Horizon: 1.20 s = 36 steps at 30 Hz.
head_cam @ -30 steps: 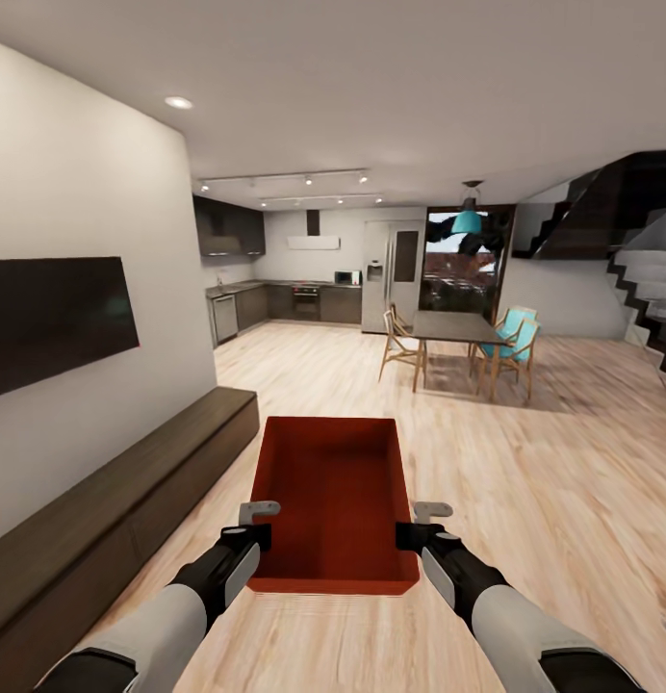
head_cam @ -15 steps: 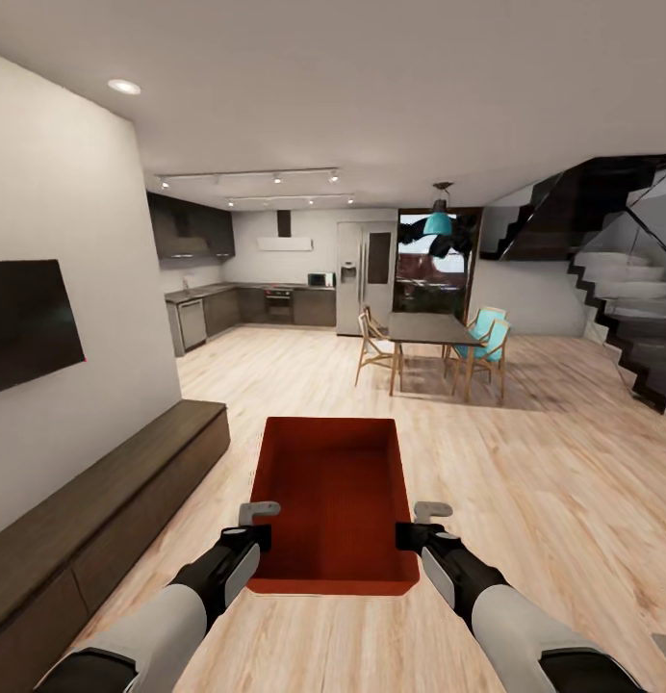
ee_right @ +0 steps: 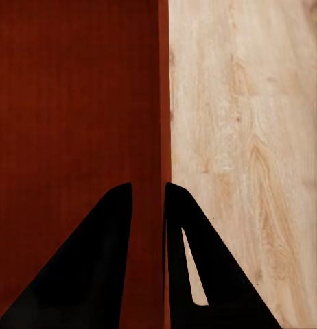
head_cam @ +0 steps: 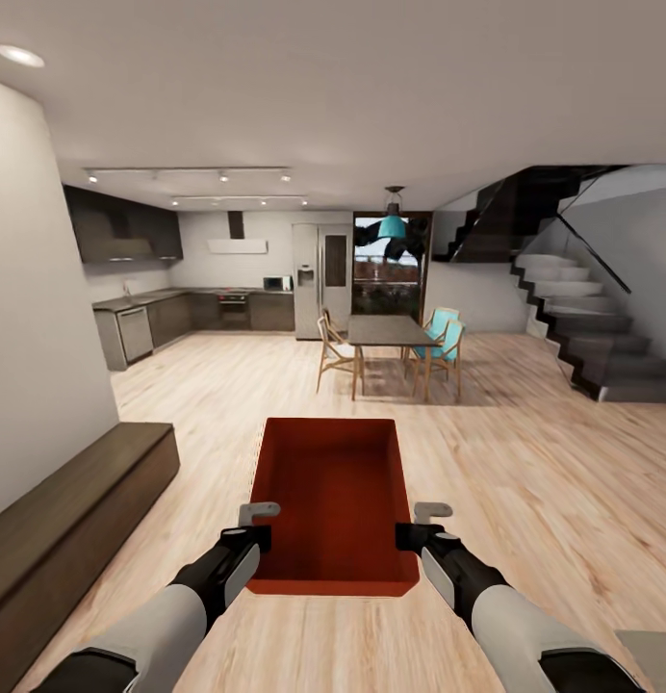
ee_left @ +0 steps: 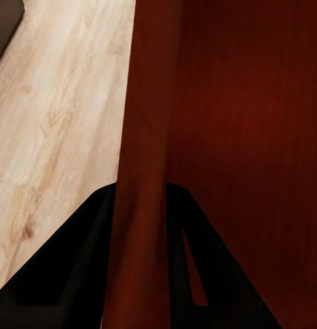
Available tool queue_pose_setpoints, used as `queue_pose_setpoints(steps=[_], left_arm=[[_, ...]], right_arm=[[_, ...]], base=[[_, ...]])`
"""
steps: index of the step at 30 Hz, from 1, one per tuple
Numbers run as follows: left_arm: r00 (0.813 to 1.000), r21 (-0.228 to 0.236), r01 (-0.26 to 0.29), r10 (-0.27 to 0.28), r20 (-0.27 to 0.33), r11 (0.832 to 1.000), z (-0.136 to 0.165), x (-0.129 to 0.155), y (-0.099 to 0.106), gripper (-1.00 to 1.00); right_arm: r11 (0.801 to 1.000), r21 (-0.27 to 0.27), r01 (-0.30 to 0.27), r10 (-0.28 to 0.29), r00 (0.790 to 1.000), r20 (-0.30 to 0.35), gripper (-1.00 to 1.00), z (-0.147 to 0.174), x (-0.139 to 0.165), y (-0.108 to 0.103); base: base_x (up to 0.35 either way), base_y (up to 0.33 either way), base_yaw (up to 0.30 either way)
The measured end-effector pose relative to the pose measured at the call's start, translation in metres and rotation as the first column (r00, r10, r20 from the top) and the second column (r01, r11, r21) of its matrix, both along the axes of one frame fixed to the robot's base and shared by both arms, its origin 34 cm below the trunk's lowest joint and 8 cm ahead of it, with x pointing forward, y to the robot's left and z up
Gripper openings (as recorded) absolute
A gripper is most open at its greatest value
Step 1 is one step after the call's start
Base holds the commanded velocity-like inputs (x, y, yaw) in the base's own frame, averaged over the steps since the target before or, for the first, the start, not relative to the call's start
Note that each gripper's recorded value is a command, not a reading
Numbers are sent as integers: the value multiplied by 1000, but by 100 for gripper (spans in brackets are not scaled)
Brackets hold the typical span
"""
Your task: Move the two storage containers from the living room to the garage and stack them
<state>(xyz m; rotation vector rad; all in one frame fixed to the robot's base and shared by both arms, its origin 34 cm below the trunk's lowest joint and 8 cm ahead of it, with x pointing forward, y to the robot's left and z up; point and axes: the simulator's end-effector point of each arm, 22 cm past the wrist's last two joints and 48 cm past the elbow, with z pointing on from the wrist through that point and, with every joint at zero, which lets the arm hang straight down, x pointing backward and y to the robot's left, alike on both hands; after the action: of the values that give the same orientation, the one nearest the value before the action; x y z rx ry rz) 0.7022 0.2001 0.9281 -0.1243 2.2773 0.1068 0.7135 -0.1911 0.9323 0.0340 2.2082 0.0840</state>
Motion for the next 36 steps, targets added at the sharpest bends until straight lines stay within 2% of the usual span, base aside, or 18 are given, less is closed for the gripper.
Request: queue_pose_setpoints(steps=[19,36], left_arm=[[1000,0,0,0,13,1000,7,1,0,-100],[1000,1,3,-3,7,1000,5,0,0,-100]], right_arm=[[1000,1,-1,1,1000,13,-100,7,1,0],[1000,1,-1,1,1000,6,-100,5,0,0]], base=[[321,0,-278],[322,0,-12]])
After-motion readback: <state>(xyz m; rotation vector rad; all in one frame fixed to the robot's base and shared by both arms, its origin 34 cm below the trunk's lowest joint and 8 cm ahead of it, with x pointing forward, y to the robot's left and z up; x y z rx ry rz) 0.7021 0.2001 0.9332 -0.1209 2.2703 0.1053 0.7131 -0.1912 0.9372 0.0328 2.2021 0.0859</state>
